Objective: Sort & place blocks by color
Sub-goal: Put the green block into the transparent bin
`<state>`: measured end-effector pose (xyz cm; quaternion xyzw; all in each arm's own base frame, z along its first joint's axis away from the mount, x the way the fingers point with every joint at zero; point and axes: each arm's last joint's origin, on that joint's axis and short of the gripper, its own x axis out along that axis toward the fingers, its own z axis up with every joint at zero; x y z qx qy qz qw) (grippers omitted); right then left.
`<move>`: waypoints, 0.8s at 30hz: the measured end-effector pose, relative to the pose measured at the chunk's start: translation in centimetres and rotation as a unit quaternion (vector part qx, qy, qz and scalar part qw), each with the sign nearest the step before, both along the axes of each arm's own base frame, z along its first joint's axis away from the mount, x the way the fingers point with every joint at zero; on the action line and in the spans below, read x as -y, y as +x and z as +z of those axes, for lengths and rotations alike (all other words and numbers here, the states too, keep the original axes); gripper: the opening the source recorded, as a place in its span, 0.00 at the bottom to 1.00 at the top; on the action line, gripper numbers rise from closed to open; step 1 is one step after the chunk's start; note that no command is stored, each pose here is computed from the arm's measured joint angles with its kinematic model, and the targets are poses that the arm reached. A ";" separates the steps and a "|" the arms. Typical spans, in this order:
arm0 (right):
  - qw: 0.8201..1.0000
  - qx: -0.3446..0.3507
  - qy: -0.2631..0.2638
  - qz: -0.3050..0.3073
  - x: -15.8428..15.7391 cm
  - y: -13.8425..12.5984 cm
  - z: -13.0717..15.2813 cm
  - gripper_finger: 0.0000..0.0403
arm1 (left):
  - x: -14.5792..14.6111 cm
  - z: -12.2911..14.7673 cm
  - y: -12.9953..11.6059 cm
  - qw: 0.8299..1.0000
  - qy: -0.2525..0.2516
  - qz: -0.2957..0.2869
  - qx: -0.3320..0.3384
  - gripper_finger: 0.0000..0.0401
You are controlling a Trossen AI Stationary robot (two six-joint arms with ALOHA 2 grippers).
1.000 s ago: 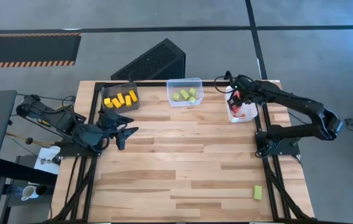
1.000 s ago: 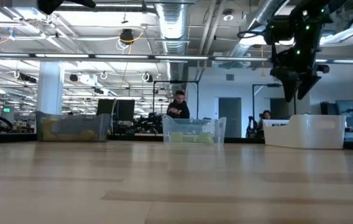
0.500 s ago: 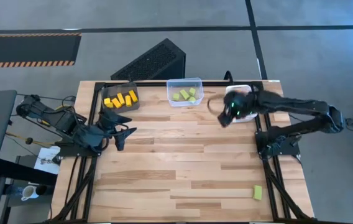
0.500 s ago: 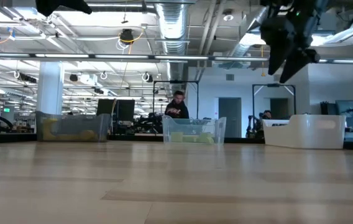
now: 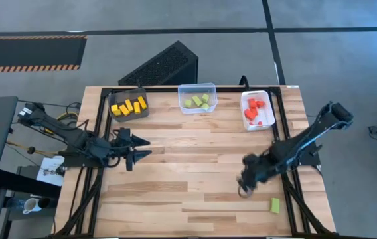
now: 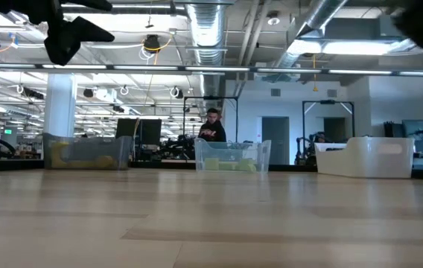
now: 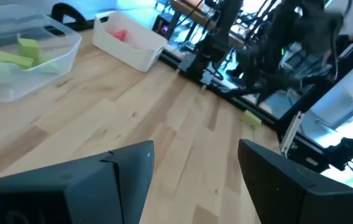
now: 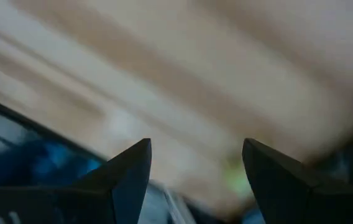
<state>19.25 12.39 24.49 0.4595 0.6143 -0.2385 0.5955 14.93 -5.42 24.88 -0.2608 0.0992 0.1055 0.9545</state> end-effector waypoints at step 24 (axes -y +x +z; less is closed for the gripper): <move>0.953 -0.265 0.142 -0.017 -2.5 -5.9 -11.5 0.68 | -1.2 0.0 0.7 1.000 -0.008 -0.017 0.012 0.54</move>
